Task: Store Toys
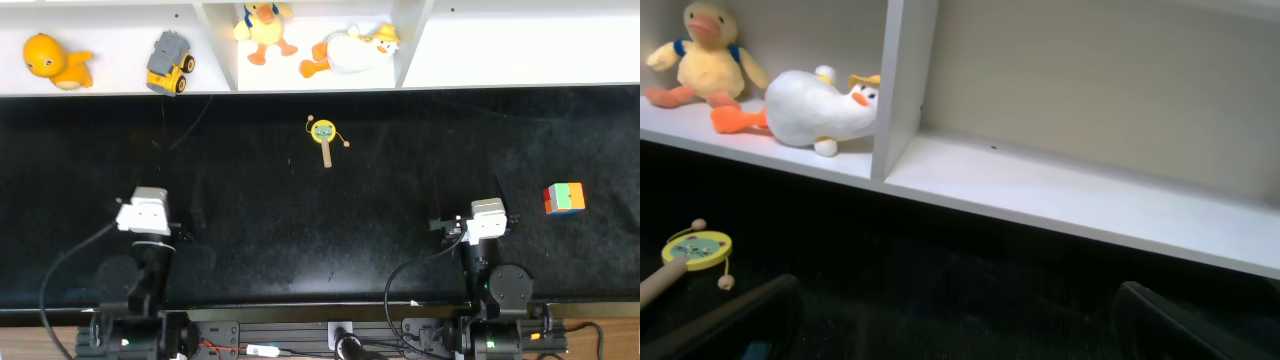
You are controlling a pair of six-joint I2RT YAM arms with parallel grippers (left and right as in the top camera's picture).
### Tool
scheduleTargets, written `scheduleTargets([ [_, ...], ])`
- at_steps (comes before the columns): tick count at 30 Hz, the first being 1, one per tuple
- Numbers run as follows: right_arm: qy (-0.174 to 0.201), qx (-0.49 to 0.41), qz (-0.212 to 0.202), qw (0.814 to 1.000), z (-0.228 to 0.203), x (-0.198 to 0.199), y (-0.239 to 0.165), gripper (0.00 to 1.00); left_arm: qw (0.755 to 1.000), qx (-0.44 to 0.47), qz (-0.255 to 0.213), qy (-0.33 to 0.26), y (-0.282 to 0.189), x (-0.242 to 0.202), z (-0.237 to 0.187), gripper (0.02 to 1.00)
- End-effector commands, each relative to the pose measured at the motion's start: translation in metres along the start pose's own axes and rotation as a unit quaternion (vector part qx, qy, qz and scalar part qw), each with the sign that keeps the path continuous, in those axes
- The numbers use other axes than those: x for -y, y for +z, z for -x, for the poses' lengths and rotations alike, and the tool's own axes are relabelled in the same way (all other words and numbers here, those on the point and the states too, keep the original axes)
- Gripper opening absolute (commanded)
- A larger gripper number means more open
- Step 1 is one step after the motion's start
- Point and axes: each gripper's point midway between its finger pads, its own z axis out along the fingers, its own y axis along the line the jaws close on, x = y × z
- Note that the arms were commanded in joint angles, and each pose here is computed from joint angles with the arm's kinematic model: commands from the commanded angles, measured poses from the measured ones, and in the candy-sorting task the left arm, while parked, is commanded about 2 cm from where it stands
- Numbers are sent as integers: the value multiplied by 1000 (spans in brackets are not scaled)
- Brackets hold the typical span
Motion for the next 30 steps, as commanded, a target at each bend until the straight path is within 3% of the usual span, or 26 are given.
scheduleTargets([
  [1,-1,-1,1,1000,-4,-1,0,993,998,2,25,-53,-3,-7,-29,998],
  [3,-1,-1,1,1000,-4,-1,0,993,996,2,40,-85,-7,-11,-34,996],
  [11,-1,-1,1,1000,-4,-1,0,996,994,4,61,-88,-7,-17,-34,996],
  [18,-1,-1,1,1000,-4,-1,0,996,999,0,36,-33,-6,-5,-34,998],
  [30,-1,-1,1,1000,-4,-1,0,993,999,2,24,-31,-6,0,-33,998],
])
